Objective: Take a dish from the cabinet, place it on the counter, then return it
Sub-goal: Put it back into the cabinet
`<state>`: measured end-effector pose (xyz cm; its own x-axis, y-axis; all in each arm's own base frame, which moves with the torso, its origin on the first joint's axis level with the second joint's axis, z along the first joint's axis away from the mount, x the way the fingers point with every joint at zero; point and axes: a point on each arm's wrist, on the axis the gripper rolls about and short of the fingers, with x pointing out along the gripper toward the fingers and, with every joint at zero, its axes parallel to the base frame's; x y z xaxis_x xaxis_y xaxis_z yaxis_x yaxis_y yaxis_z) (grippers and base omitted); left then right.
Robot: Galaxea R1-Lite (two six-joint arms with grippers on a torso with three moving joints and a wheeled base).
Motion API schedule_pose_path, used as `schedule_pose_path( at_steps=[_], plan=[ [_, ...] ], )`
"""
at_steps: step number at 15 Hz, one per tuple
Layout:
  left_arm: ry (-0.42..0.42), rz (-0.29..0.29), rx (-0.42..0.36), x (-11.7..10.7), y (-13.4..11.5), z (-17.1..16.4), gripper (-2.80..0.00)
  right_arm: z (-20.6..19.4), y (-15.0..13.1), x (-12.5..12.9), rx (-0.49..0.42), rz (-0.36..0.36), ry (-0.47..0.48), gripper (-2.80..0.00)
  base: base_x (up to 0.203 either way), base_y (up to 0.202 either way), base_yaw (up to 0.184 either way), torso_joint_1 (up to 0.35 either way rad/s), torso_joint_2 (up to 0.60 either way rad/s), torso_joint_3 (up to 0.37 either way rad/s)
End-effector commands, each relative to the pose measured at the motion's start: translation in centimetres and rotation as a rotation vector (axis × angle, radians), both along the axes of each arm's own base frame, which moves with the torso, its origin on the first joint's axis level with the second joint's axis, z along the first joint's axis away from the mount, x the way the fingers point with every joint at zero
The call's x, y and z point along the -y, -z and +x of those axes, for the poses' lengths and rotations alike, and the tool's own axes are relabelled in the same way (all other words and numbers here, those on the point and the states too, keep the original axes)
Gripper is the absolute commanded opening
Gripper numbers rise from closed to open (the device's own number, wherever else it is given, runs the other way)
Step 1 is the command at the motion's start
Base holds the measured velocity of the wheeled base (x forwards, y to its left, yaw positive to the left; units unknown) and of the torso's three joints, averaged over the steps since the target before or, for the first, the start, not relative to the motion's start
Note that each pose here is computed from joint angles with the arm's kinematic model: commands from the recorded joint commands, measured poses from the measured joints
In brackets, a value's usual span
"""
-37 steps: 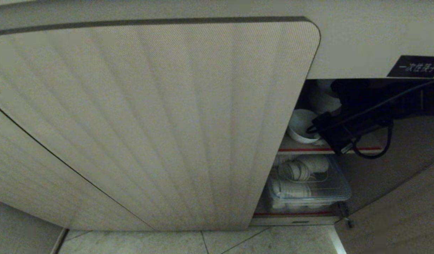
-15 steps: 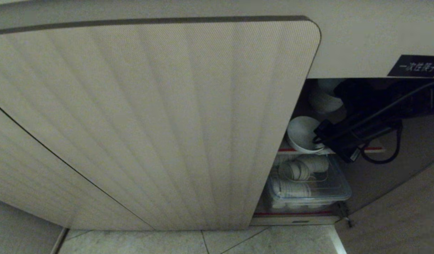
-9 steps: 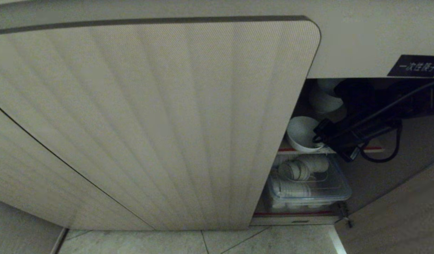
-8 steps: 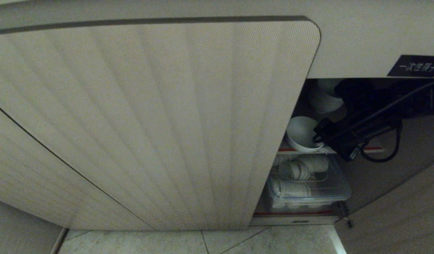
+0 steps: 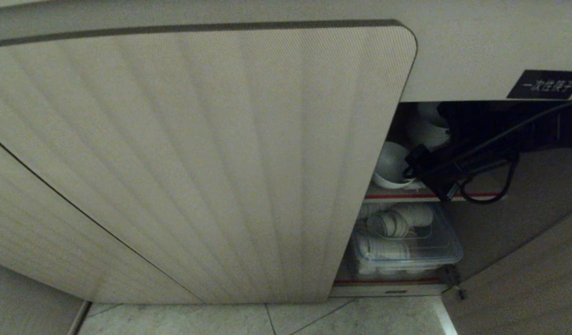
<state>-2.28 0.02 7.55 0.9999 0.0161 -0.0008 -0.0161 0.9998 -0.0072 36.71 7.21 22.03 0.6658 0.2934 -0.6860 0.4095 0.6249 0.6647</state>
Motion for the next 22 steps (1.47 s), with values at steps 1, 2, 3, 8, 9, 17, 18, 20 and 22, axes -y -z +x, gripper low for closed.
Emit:
schedule_pose_path(
  at_steps=[1, 2, 3, 8, 9, 17, 18, 20, 22],
  plan=[
    [-0.001, 0.0, 0.001, 0.0, 0.0, 0.0, -2.8, 0.0, -0.3, 0.0, 0.016, 0.011, 0.001, -2.8, 0.0, 0.0, 0.0, 0.0, 0.0, 0.0],
    [-0.001, 0.0, 0.001, 0.0, 0.0, 0.0, -2.8, 0.0, -0.3, 0.0, 0.015, 0.018, -0.004, -2.8, 0.0, 0.0, 0.0, 0.0, 0.0, 0.0],
    [-0.001, 0.0, 0.001, 0.0, 0.0, 0.0, -2.8, 0.0, -0.4, 0.0, 0.015, 0.03, -0.018, -2.8, 0.0, 0.0, 0.0, 0.0, 0.0, 0.0],
    [-0.001, 0.0, 0.0, 0.0, 0.0, 0.0, -2.8, -0.2, -0.5, 0.8, 0.0, 0.078, -0.054, -2.8, 0.0, 0.0, 0.0, 0.0, 0.0, 0.0],
    [-0.001, 0.0, 0.0, 0.0, 0.0, 0.0, -2.8, -0.2, -0.5, 0.9, -0.002, 0.087, -0.06, -2.8, 0.0, 0.0, 0.0, 0.0, 0.0, 0.0],
    [-0.001, 0.0, 0.001, 0.0, 0.0, 0.0, -2.8, -0.1, -0.2, 1.9, -0.039, 0.091, -0.045, -2.8, 0.0, 0.0, 0.0, 0.0, 0.0, 0.0],
    [-0.001, 0.0, 0.001, 0.0, 0.0, 0.0, -2.8, 0.0, -0.3, 2.2, -0.033, 0.081, -0.039, -2.8, 0.0, 0.0, 0.0, 0.0, 0.0, 0.0],
    [-0.001, 0.0, 0.001, 0.0, 0.0, 0.0, -2.8, 0.1, -0.2, 2.5, -0.036, 0.048, -0.043, -2.8, 0.0, 0.0, 0.0, 0.0, 0.0, 0.0],
    [-0.001, 0.0, 0.001, 0.0, 0.0, 0.0, -2.8, 0.5, -0.1, 2.8, -0.034, 0.034, -0.031, -2.8, 0.0, 0.0, 0.0, 0.0, 0.0, 0.0]
  ],
)
